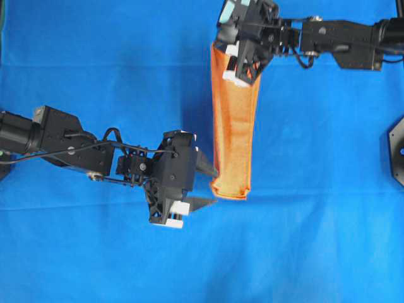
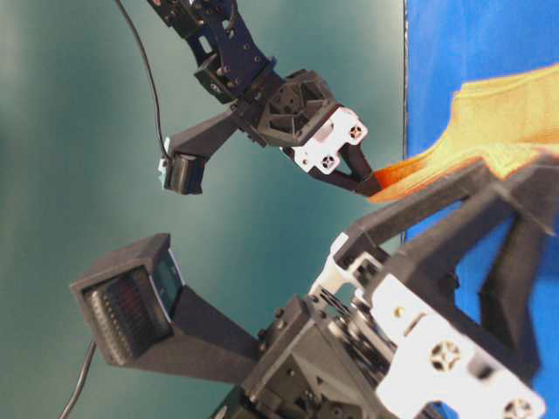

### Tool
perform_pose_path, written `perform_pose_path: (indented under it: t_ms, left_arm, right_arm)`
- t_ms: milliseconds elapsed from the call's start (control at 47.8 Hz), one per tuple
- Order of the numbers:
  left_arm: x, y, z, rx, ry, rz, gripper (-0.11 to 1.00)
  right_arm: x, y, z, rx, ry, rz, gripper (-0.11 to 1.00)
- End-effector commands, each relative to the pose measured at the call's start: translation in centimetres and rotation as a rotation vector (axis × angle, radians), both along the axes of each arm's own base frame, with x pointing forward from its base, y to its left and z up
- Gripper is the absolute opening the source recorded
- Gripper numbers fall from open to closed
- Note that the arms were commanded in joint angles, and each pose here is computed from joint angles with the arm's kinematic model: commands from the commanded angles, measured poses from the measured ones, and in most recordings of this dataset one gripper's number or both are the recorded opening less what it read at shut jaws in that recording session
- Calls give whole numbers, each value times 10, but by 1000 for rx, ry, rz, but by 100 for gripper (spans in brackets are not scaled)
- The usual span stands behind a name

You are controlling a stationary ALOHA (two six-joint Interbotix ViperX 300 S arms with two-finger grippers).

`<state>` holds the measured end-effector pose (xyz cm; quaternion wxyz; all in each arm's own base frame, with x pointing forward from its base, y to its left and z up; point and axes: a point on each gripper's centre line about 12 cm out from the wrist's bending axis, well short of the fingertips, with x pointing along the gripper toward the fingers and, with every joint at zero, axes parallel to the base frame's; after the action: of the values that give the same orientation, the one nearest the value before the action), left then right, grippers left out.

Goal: Fold the orange towel.
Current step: 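Lay the towel strip down lengthwise, left gripper at near end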

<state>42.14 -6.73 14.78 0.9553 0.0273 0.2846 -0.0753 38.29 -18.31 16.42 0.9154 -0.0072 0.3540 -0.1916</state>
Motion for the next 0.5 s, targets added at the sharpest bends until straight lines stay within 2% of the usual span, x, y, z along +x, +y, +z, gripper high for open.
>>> perform_pose_path:
  t_ms: [0, 63, 126, 314, 482]
  left_arm:
    - [6, -1, 18, -4, -55, -3, 63]
    - [6, 0, 18, -1, -53, -2, 75]
    - [6, 2, 18, 5, -50, -2, 78]
    - [4, 7, 32, 7, -65, 6, 76]
    - [-9, 13, 61, 7, -66, 14, 76]
  right_arm:
    - [-1, -4, 17, -22, -51, -2, 38]
    - [-1, -4, 17, -28, -49, 5, 55]
    - [-1, -2, 17, -35, -46, 15, 66]
    - [0, 0, 20, -38, -47, 19, 61]
    - [-6, 8, 38, -55, -76, 27, 61]
